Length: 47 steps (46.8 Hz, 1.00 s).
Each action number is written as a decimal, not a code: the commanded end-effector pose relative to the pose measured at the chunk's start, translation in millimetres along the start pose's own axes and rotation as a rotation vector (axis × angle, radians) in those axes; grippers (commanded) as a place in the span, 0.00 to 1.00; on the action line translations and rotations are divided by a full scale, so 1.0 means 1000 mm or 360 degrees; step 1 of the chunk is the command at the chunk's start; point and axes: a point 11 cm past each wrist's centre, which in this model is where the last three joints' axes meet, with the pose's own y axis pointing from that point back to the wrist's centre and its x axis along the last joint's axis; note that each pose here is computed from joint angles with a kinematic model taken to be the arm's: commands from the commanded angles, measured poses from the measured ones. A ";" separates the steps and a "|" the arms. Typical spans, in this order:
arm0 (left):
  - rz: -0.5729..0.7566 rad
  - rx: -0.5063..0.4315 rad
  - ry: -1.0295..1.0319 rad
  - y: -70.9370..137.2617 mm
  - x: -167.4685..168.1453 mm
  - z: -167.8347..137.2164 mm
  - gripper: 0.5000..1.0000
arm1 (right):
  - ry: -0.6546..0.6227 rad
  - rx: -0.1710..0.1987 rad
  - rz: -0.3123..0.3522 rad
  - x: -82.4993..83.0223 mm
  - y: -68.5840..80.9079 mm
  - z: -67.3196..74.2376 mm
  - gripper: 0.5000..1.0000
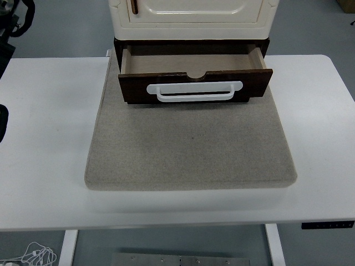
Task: Open the drawer under the combination cabinet
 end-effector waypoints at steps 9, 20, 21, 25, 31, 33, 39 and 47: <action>0.0100 0.0063 0.0165 0.008 0.043 -0.040 1.00 | 0.0001 0.0000 0.0000 0.000 0.000 0.000 0.85; 0.0061 0.0111 0.0209 0.015 0.060 -0.066 1.00 | 0.0000 -0.0002 0.0000 0.000 0.000 0.001 0.85; 0.0054 0.0116 0.0211 0.016 0.060 -0.069 1.00 | 0.0000 -0.0002 0.0000 0.000 0.000 0.001 0.85; 0.0029 0.0130 0.0216 0.017 0.061 -0.075 1.00 | -0.0002 -0.0001 0.0000 0.000 0.000 0.001 0.85; 0.0027 0.0137 0.0219 0.018 0.062 -0.078 1.00 | 0.0000 -0.0002 0.0000 0.000 0.000 0.001 0.85; 0.0025 0.0141 0.0221 0.018 0.062 -0.079 1.00 | 0.0000 -0.0002 0.0000 0.000 0.000 0.001 0.85; 0.0031 0.0141 0.0231 0.017 0.061 -0.083 1.00 | 0.0000 -0.0002 -0.0003 0.000 0.000 0.001 0.85; 0.0033 0.0144 0.0228 0.017 0.062 -0.084 1.00 | -0.0005 -0.0001 -0.0003 0.000 0.000 0.001 0.85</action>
